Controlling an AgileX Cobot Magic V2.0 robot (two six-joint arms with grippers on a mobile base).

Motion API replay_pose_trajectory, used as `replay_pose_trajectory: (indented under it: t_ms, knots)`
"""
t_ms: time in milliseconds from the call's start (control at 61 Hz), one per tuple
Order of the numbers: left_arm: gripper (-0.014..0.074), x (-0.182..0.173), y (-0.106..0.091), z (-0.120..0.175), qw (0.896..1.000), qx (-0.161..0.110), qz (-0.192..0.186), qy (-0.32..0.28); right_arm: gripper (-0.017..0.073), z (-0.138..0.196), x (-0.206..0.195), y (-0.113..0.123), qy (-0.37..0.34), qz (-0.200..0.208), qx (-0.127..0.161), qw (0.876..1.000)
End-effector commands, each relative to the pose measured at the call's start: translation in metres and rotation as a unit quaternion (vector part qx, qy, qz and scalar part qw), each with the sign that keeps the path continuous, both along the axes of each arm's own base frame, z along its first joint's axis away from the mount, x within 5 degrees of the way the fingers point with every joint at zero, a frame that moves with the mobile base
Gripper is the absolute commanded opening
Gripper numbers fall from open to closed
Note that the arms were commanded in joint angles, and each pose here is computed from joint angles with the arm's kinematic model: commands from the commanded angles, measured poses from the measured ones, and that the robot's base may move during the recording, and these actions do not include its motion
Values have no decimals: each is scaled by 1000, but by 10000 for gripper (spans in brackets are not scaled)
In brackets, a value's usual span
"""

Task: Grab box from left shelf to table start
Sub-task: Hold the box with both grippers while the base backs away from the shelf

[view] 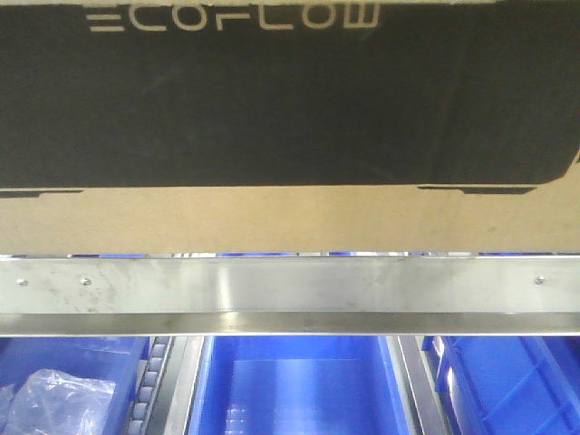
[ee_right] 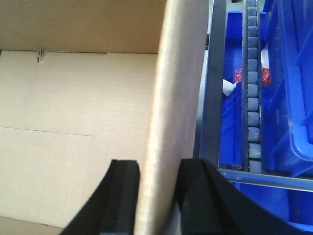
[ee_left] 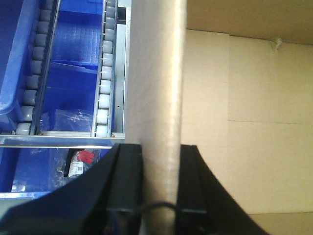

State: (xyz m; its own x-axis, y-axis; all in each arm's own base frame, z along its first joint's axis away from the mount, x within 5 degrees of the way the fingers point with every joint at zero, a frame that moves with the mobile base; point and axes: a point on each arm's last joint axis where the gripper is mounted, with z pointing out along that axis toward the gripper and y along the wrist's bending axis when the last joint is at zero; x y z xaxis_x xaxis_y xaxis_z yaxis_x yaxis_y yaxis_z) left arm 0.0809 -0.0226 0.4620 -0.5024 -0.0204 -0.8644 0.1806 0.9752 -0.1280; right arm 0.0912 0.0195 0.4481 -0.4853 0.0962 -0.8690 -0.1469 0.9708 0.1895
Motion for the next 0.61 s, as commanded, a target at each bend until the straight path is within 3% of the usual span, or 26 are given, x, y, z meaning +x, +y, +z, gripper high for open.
replay_pose_trajectory:
  t_ms: [0,590]
  knots:
    - [-87,-7,2,26,994,-52,-19,-99,18,18,2,-5,-77,-22,-18,997]
    - [-87,-7,2,26,994,-52,-19,-99,18,18,2,-5,-77,-22,-18,997]
